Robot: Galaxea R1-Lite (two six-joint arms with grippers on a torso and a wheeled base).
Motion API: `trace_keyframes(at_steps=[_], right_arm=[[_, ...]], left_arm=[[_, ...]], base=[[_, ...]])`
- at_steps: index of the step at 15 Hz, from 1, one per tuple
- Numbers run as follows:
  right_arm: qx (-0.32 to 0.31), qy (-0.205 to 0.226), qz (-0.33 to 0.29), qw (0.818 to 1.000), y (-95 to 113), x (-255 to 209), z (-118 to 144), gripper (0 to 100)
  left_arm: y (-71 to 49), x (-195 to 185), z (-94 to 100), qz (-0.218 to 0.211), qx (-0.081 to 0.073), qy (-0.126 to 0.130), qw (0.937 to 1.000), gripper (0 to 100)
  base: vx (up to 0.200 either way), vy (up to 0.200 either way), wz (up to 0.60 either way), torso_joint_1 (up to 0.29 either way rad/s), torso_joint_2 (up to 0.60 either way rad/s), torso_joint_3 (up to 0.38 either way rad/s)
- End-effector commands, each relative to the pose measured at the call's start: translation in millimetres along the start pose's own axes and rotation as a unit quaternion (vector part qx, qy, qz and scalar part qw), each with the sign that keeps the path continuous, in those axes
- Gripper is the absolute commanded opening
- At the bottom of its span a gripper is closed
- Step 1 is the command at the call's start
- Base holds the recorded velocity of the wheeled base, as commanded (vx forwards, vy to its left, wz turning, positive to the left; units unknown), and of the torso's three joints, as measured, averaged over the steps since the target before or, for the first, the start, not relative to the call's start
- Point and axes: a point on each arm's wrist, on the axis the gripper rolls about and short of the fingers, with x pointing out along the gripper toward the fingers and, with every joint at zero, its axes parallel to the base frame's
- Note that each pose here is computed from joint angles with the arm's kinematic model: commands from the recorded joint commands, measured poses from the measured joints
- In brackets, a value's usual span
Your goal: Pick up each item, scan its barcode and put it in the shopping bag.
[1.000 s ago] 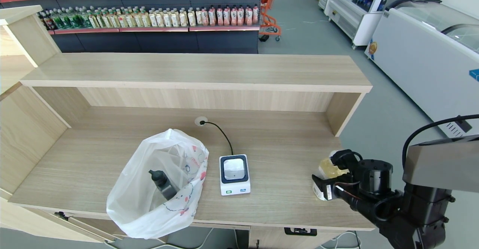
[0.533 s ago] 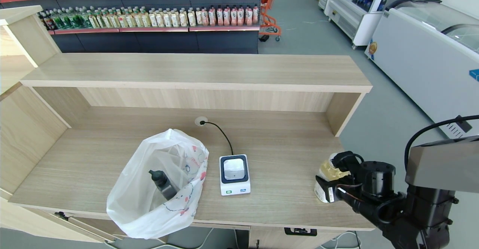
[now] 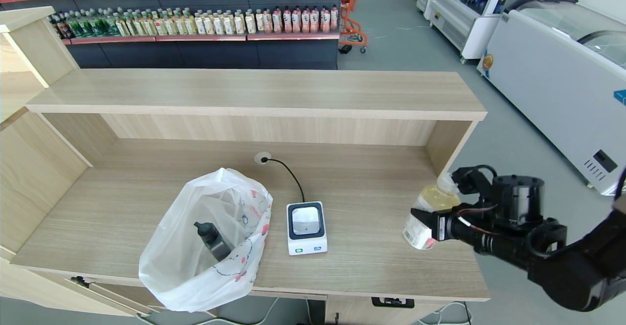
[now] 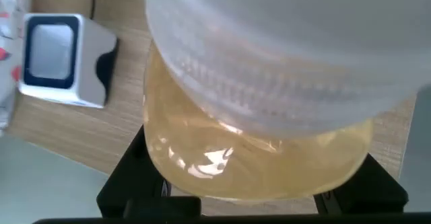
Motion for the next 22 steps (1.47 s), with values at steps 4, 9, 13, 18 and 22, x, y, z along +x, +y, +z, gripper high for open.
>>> trace_keyframes(at_steps=[4,9,13,18,22], right_arm=[[0.098,-0.080,0.334,0.934,48.7,-178.9,164.9,0],[0.081,-0.042,0.473,0.877,81.7,-207.0,160.8,0],[0.083,0.006,0.509,0.857,94.5,-213.1,142.5,0],[0.083,0.022,0.518,0.851,98.4,-216.4,140.8,0],[0.086,0.032,0.514,0.853,97.6,-215.8,137.6,0]], left_arm=[[0.0,0.0,0.0,0.000,0.000,0.000,1.0000,100],[0.0,0.0,0.1,0.000,0.000,-0.001,1.0000,100],[0.0,0.0,0.0,0.000,0.000,0.000,1.0000,100],[0.0,0.0,0.0,0.000,0.000,0.000,1.0000,100],[0.0,0.0,0.1,0.000,0.000,-0.001,1.0000,100]], base=[[0.000,0.000,0.00,0.000,0.00,0.000],[0.000,0.000,0.00,0.000,0.00,0.000],[0.000,0.000,0.00,0.000,0.00,0.000],[0.000,0.000,0.00,0.000,0.00,0.000],[0.000,0.000,0.00,0.000,0.00,0.000]])
